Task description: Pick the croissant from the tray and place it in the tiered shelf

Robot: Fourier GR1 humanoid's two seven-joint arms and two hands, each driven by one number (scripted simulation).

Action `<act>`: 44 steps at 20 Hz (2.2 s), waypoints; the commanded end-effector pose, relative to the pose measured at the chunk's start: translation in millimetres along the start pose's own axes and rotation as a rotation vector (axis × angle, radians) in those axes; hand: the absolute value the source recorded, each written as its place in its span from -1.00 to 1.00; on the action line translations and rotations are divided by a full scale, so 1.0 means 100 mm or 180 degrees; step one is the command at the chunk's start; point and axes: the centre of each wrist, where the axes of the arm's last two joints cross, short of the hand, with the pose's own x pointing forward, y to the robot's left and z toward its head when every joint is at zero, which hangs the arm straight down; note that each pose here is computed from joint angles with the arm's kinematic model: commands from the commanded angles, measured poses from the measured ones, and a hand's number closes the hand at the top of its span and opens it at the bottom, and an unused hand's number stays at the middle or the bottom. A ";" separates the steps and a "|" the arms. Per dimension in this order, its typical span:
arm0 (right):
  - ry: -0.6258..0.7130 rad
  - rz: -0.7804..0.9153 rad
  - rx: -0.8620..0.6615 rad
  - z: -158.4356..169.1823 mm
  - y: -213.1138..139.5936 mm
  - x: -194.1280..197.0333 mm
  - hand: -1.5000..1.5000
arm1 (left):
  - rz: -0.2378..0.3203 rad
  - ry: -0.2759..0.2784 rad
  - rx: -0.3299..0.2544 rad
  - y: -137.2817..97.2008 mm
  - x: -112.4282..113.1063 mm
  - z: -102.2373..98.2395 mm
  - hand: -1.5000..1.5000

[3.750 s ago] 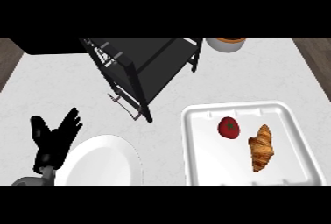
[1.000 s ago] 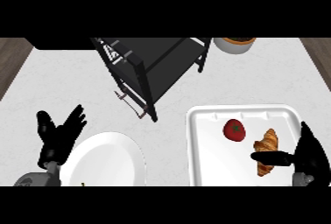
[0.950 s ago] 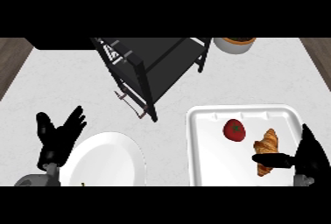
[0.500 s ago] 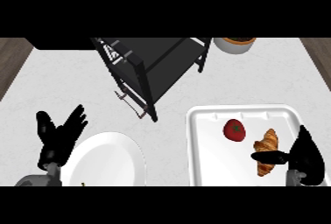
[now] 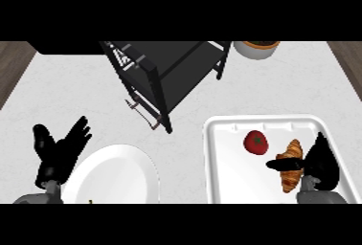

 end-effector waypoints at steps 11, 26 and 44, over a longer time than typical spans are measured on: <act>-0.0615 0.0235 0.0424 -0.09 0.16 0.10 1.00 | -0.0006 0.0024 -0.0020 -0.11 -0.12 0.03 0.00; -0.5573 0.1156 0.2610 1.79 0.09 0.94 1.00 | -0.0042 0.0025 -0.0066 -0.06 0.00 -0.09 0.00; -0.5505 -0.0039 0.1921 1.95 -2.02 2.19 1.00 | 0.0003 -0.0018 -0.0068 -0.17 0.10 -0.03 0.00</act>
